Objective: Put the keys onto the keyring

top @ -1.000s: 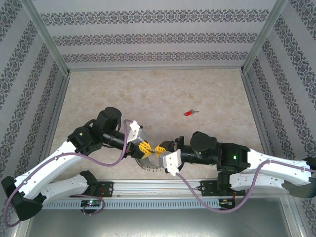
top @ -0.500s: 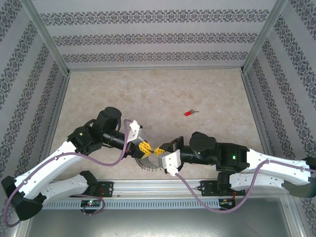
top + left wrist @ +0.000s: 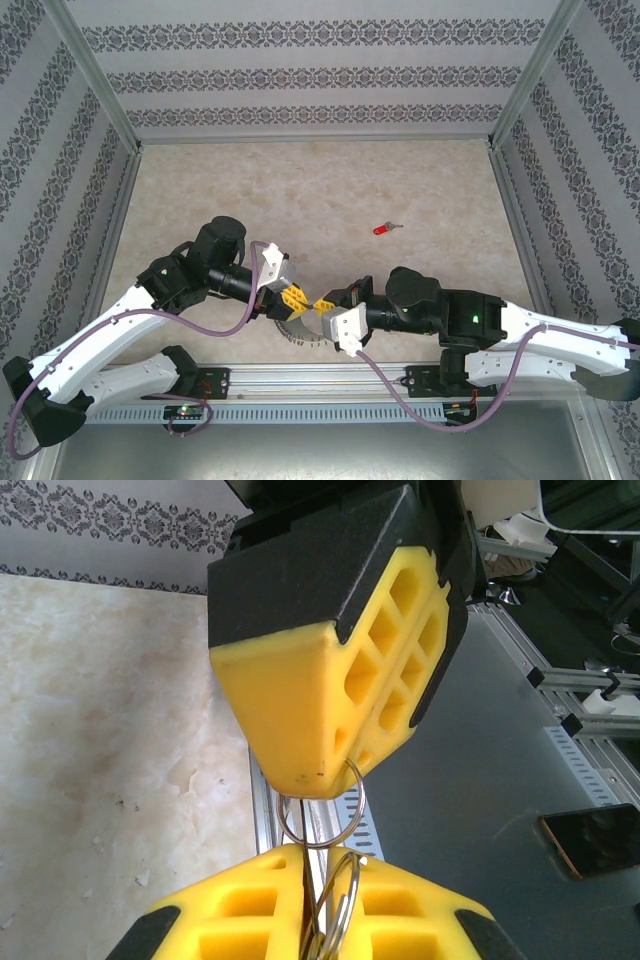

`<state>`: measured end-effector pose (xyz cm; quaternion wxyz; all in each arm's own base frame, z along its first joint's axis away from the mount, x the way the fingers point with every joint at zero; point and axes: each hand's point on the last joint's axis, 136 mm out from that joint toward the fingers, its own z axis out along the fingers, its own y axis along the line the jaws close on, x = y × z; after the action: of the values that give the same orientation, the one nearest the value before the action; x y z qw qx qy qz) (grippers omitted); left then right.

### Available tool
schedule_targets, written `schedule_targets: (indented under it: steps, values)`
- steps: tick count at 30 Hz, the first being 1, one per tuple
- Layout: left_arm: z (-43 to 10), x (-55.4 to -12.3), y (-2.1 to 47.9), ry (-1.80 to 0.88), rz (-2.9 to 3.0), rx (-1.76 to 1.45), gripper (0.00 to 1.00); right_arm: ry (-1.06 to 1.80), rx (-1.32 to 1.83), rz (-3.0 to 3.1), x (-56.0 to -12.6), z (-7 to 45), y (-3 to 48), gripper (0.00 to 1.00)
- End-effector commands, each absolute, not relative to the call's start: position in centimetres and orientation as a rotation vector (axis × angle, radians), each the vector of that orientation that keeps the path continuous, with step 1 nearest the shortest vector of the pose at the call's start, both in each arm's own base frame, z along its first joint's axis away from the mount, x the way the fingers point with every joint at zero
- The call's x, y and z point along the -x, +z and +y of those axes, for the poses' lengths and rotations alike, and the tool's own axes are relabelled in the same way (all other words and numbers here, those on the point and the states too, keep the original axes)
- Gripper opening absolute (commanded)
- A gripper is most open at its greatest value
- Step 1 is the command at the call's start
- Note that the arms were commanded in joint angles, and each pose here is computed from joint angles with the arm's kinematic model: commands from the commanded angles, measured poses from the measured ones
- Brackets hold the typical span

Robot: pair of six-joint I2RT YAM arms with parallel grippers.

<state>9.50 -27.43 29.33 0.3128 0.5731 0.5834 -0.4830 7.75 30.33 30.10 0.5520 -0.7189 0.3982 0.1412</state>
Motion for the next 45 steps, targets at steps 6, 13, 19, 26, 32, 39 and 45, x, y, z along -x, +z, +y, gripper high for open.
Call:
schedule_targets:
  steps: [6, 13, 19, 26, 32, 39, 45]
  values:
    - [-27.7, -9.6, 31.6, -1.265, 1.44, -1.496, 0.0, 0.398, 1.655, 0.938, -7.5, 30.1, 30.7, 0.0]
    - [-27.7, -10.2, 31.7, -1.223, 1.438, -1.461, 0.16, 0.426, 1.63, 0.942, -7.5, 29.7, 31.1, 0.0]
    - [-27.5, -11.3, 31.6, -1.133, 1.444, -1.42, 0.35, 0.423, 1.619, 0.961, -7.8, 29.6, 30.9, 0.0]
    - [-26.6, -12.6, 32.1, -0.976, 1.418, -1.359, 0.39, 0.415, 1.582, 1.022, -8.9, 29.7, 31.0, 0.0]
    - [-26.5, -12.2, 32.6, -0.922, 1.374, -1.378, 0.4, 0.455, 1.512, 1.105, -10.3, 29.3, 31.7, 0.0]
    - [-27.6, -11.4, 32.1, -0.876, 1.348, -1.452, 0.38, 0.481, 1.489, 1.152, -10.8, 29.3, 31.8, 0.0]
    - [-28.3, -11.5, 31.6, -0.822, 1.348, -1.486, 0.32, 0.484, 1.486, 1.156, -10.9, 29.4, 31.8, 0.0]
